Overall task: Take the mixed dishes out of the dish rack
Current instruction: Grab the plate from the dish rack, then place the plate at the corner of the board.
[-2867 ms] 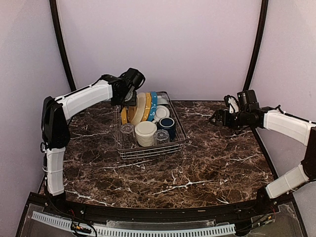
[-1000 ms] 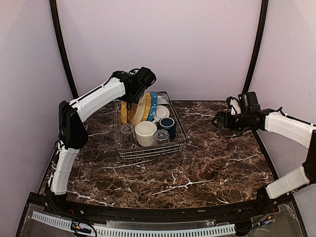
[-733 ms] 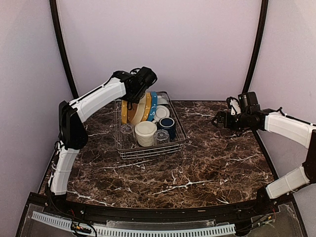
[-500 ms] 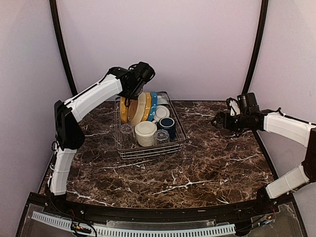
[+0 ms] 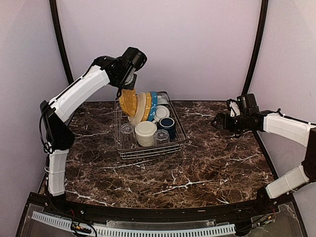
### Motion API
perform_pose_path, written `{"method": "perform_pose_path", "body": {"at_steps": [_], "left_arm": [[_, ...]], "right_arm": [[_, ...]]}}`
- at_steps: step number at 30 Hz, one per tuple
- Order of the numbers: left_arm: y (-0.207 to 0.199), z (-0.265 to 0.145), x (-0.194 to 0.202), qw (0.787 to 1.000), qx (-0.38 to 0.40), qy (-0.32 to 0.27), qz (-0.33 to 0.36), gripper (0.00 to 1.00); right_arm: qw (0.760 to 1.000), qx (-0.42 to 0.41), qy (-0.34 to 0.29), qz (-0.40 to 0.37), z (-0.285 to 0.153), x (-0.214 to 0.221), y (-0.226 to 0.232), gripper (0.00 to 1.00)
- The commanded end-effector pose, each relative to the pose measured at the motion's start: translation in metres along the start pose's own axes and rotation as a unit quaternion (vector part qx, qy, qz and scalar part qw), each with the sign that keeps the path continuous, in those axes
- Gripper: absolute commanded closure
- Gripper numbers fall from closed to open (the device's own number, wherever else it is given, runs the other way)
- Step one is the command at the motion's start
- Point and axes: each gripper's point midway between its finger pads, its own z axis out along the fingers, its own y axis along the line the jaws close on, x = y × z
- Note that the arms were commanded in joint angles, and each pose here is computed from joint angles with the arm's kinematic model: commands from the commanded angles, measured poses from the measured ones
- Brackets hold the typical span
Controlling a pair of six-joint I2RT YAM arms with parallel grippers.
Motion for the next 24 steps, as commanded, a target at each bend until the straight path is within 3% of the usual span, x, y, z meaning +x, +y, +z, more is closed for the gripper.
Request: {"method": "perform_pose_path", "body": {"at_steps": [1, 8, 15, 19, 24], "left_arm": [[0.055, -0.035, -0.034, 0.994, 0.029, -0.040, -0.100, 0.99], [0.085, -0.019, -0.013, 0.985, 0.074, -0.010, -0.154, 0.99], [0.139, -0.005, 0.017, 0.957, 0.146, 0.008, -0.249, 0.99], [0.174, 0.004, 0.041, 0.929, 0.192, 0.018, -0.315, 0.99], [0.225, 0.026, 0.096, 0.871, 0.222, 0.038, -0.437, 0.99]], "right_arm": [[1.000, -0.009, -0.004, 0.003, 0.002, 0.000, 0.004, 0.01], [1.000, -0.019, -0.001, 0.011, 0.005, 0.000, 0.007, 0.01], [1.000, -0.023, 0.004, 0.013, 0.007, 0.003, 0.009, 0.01], [1.000, -0.018, 0.005, 0.009, 0.008, 0.003, 0.009, 0.01], [1.000, 0.004, 0.002, -0.005, 0.004, -0.002, 0.004, 0.01]]}}
